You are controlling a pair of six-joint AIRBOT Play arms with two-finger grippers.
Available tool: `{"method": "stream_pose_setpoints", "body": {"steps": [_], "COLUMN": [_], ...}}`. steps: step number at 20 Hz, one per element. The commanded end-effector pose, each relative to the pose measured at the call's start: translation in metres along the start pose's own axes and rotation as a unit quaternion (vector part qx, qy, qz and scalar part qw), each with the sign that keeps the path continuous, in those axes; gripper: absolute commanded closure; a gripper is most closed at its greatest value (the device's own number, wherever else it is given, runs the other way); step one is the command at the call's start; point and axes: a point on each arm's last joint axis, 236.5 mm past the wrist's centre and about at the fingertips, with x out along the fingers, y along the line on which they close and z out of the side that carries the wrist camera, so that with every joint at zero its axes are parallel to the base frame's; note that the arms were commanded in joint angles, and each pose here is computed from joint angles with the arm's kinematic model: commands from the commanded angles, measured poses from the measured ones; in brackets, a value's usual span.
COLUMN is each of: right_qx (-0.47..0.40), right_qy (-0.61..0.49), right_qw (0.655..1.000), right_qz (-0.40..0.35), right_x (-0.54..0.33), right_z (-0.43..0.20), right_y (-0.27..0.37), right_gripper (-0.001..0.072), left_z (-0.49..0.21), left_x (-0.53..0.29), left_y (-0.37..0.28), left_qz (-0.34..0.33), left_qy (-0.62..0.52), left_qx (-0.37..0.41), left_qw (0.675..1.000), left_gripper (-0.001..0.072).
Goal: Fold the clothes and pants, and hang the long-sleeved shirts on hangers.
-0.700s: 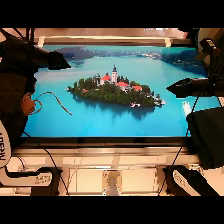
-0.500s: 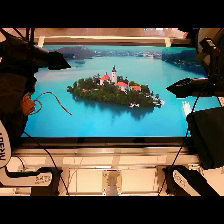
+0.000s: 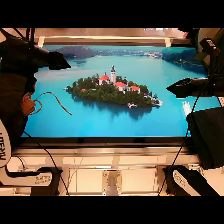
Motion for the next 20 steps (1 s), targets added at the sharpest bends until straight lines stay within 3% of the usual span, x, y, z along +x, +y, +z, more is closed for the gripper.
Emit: {"method": "stream_pose_setpoints", "body": {"steps": [1,6,7,8,9,11,13,14,15,16,17,18,19,20], "right_qx": [0.0,0.002,0.005,0.006,0.007,0.007,0.007,0.007,0.008,0.008,0.009,0.01,0.01,0.01], "right_qy": [-0.021,-0.087,-0.09,-0.093,-0.093,-0.098,-0.099,-0.099,-0.101,-0.108,-0.114,-0.115,-0.115,-0.117], "right_qw": [1.0,0.996,0.995,0.995,0.995,0.995,0.995,0.995,0.995,0.994,0.993,0.993,0.993,0.993], "right_qz": [-0.01,-0.038,-0.03,-0.024,-0.02,-0.023,-0.022,-0.023,-0.024,-0.024,-0.026,-0.026,-0.026,-0.026], "right_x": [0.0,-0.003,-0.003,-0.003,-0.003,-0.004,-0.004,-0.004,-0.004,-0.005,-0.005,-0.005,-0.005,-0.006], "right_z": [0.01,0.041,0.043,0.044,0.044,0.047,0.047,0.047,0.048,0.052,0.054,0.054,0.055,0.055], "right_y": [-0.005,-0.019,-0.015,-0.012,-0.011,-0.012,-0.012,-0.012,-0.012,-0.013,-0.013,-0.013,-0.013,-0.013], "right_gripper": [0.0704,0.0704,0.0704,0.0704,0.0704,0.0704,0.0704,0.0703,0.07,0.0655,0.057,0.0375,0.0223,0.0184], "left_z": [0.003,-0.04,-0.054,-0.07,-0.09,-0.12,-0.147,-0.162,-0.179,-0.195,-0.215,-0.231,-0.242,-0.248], "left_x": [0.009,-0.024,-0.04,-0.057,-0.08,-0.122,-0.149,-0.153,-0.15,-0.149,-0.153,-0.155,-0.155,-0.152], "left_y": [0.035,0.161,0.187,0.207,0.23,0.268,0.292,0.297,0.297,0.303,0.315,0.325,0.333,0.342], "left_qz": [0.051,0.274,0.319,0.348,0.381,0.419,0.412,0.389,0.353,0.334,0.334,0.334,0.33,0.329], "left_qy": [-0.001,0.084,0.099,0.122,0.143,0.137,0.12,0.112,0.114,0.118,0.127,0.135,0.138,0.14], "left_qx": [0.01,-0.027,-0.064,-0.084,-0.113,-0.192,-0.253,-0.287,-0.319,-0.333,-0.357,-0.375,-0.392,-0.398], "left_qw": [0.999,0.958,0.941,0.926,0.906,0.877,0.867,0.868,0.872,0.874,0.863,0.854,0.848,0.845], "left_gripper": [0.0681,0.0679,0.0593,0.0386,0.0297,0.0297,0.0296,0.0239,0.0075,0.0017,0.0018,-0.0001,-0.0002,-0.0002]}}
